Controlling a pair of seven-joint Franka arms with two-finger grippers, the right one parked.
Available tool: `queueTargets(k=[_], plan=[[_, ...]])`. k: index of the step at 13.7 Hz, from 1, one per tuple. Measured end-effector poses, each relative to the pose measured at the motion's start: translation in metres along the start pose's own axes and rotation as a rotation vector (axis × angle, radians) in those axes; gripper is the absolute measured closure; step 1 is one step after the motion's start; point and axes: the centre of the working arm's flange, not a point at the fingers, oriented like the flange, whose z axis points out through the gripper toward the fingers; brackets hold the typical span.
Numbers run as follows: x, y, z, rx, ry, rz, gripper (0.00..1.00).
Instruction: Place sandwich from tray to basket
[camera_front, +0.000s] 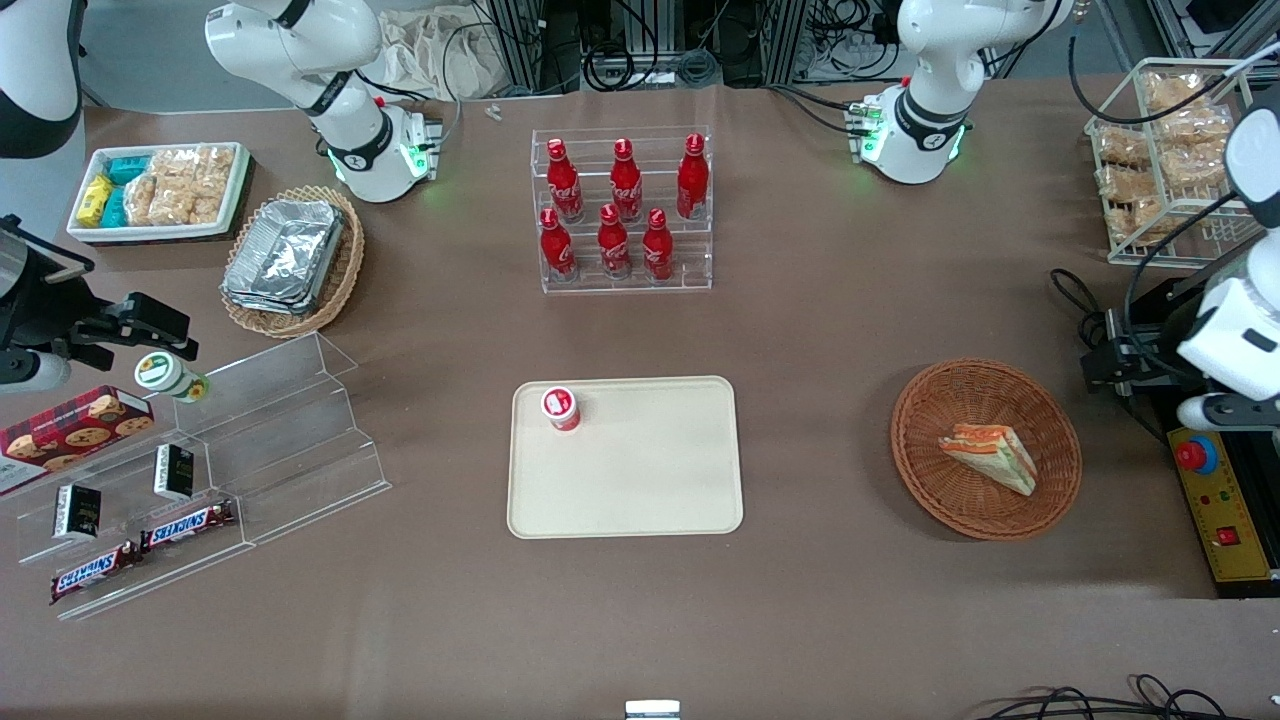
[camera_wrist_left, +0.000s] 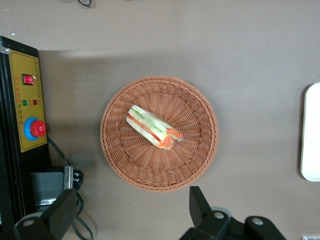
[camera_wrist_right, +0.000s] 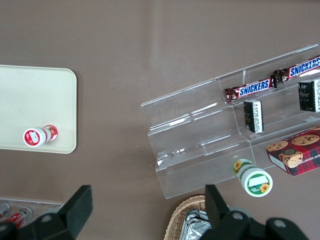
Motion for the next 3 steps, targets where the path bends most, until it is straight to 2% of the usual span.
queueTargets(k=[3], plan=[[-0.0027,0.0068,0.0005,0.025,-0.029,0.001,0.0]])
